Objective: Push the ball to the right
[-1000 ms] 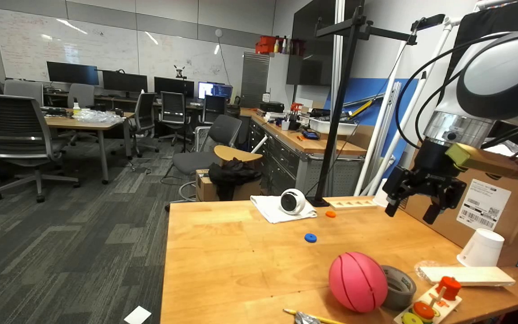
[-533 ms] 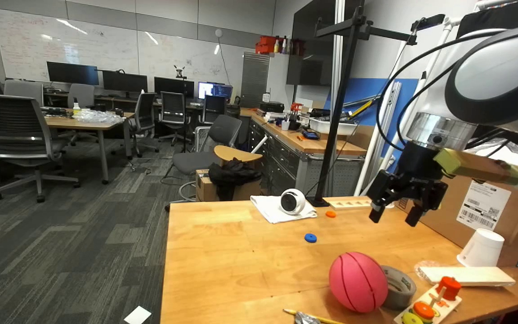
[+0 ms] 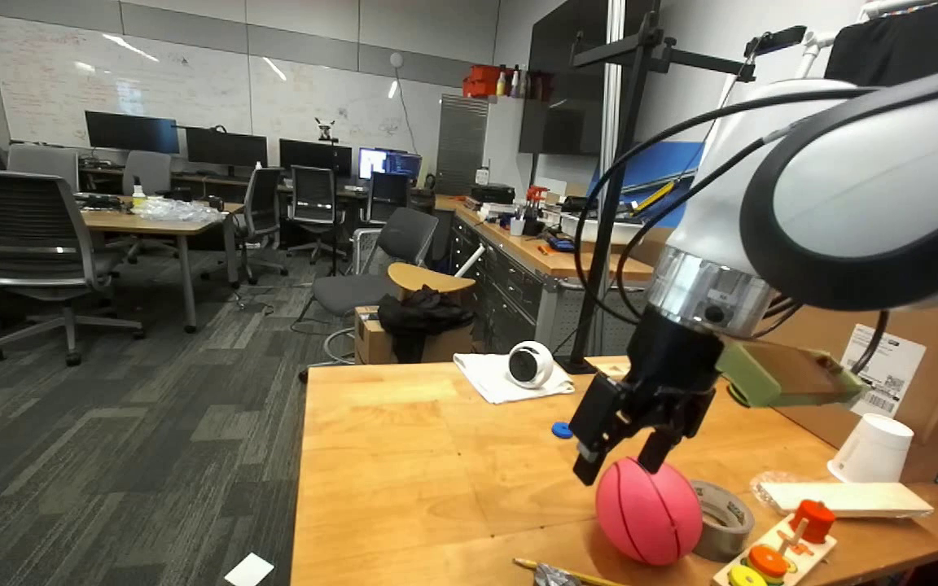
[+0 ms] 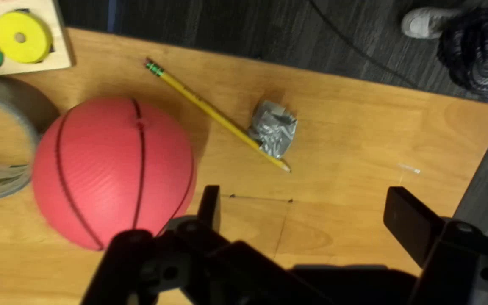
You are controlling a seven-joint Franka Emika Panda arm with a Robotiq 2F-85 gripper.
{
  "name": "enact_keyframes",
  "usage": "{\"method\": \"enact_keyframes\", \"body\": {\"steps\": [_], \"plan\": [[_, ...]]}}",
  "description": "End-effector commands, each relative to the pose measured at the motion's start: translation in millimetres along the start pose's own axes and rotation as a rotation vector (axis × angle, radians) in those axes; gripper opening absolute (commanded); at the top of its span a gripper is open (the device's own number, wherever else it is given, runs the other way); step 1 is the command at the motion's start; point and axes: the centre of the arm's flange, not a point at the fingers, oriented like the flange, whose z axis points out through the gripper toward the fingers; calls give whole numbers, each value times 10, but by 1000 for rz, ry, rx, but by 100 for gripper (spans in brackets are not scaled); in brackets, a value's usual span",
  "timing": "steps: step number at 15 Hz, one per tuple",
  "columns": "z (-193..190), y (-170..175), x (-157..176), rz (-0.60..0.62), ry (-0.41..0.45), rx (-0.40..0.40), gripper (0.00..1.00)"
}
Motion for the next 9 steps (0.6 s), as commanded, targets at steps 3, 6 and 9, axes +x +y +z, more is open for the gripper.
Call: {"method": "enact_keyframes", "body": {"steps": [3, 6, 9], "plan": [[551, -24, -67, -218, -118, 97, 100], [802, 142, -132, -366, -158, 132, 100], [1020, 395, -186, -460, -193, 145, 100]]}}
